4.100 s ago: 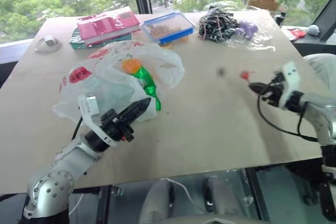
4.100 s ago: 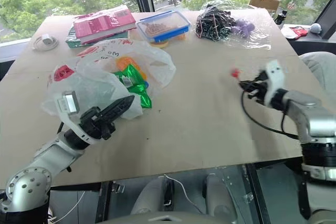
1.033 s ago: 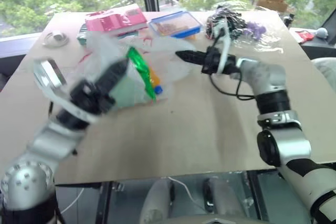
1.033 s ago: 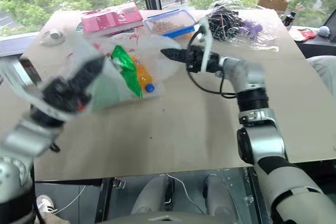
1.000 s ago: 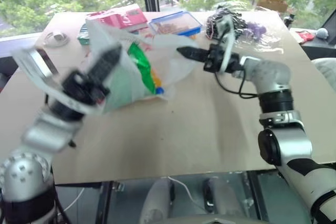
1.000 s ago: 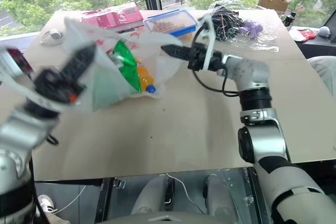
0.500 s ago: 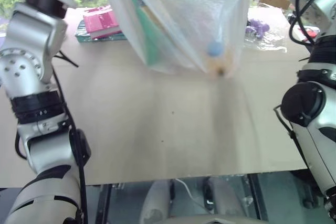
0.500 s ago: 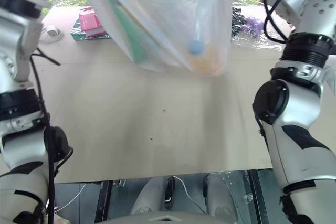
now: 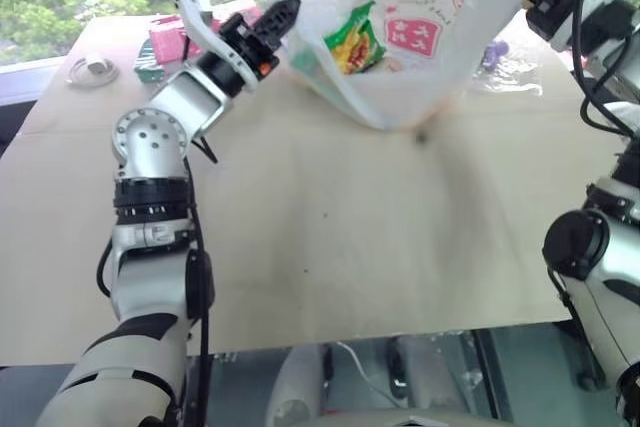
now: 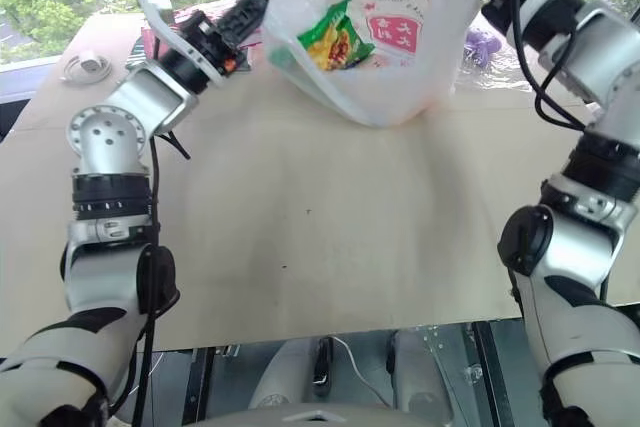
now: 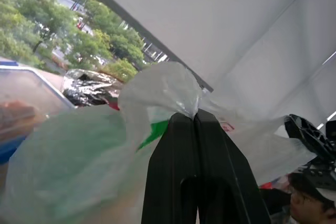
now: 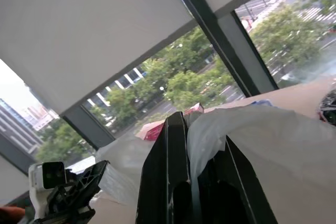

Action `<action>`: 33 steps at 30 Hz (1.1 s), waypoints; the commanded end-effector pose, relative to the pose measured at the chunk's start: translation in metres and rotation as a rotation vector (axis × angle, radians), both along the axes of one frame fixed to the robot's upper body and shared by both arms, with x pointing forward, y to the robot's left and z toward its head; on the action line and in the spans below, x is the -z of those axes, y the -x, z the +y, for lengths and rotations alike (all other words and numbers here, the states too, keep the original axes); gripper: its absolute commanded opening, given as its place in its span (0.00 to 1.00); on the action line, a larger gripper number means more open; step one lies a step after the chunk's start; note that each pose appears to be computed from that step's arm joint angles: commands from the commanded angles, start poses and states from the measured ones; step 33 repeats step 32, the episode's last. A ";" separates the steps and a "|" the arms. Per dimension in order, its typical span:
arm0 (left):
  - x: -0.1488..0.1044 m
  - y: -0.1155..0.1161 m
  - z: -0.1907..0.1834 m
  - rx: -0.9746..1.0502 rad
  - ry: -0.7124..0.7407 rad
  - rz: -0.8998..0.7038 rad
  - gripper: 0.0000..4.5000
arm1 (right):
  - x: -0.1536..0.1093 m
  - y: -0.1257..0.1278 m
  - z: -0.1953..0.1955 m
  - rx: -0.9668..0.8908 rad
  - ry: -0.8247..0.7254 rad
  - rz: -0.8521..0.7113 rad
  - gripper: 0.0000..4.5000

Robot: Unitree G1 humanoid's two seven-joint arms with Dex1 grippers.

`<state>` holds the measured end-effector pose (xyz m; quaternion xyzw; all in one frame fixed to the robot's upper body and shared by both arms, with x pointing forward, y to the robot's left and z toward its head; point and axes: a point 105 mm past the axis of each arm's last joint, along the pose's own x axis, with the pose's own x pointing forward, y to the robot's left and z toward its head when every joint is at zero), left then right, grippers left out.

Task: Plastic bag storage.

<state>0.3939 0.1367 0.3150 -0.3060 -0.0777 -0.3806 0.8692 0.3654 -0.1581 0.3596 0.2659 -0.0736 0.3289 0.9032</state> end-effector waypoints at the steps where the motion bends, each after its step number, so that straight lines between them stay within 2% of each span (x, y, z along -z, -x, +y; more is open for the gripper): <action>1: 0.014 0.006 -0.002 -0.036 -0.076 -0.026 0.00 | 0.026 0.005 0.008 0.064 0.094 0.015 0.02; 3: 0.036 0.007 -0.006 -0.055 -0.148 -0.020 0.00 | 0.061 -0.003 0.009 0.110 0.142 0.079 0.02; 7: 0.055 0.015 -0.008 -0.084 -0.150 -0.025 0.00 | 0.123 -0.006 0.004 0.177 0.325 0.150 0.02; 8: 0.059 0.019 -0.006 -0.090 -0.146 -0.028 0.06 | 0.131 -0.002 0.004 0.175 0.348 0.148 0.07; 11: 0.066 0.036 -0.001 -0.092 -0.186 -0.078 0.28 | 0.140 0.014 0.004 0.171 0.448 0.094 0.31; 13: 0.073 0.043 0.005 -0.116 -0.200 -0.071 0.52 | 0.143 0.024 0.002 0.180 0.534 0.043 0.56; 16: 0.090 0.059 0.013 -0.139 -0.334 -0.099 0.78 | 0.157 0.046 0.001 0.173 0.765 -0.054 0.83; 17: 0.093 0.065 0.017 -0.154 -0.377 -0.118 0.79 | 0.160 0.055 0.003 0.157 0.823 -0.091 0.84; 18: 0.097 0.070 0.021 -0.168 -0.420 -0.137 0.95 | 0.162 0.063 0.005 0.145 0.856 -0.120 0.96; 20: 0.110 0.087 0.035 -0.170 -0.498 -0.162 1.00 | 0.163 0.088 0.008 0.105 0.880 -0.154 0.99; 23: 0.124 0.103 0.048 -0.152 -0.569 -0.154 1.00 | 0.168 0.113 0.000 0.084 0.899 -0.130 0.99; 28: 0.143 0.115 0.066 -0.132 -0.637 -0.098 1.00 | 0.187 0.139 -0.031 0.145 0.981 -0.006 0.99; 33: 0.142 0.113 0.080 -0.166 -0.639 -0.077 1.00 | 0.193 0.150 -0.051 0.210 1.003 0.051 0.99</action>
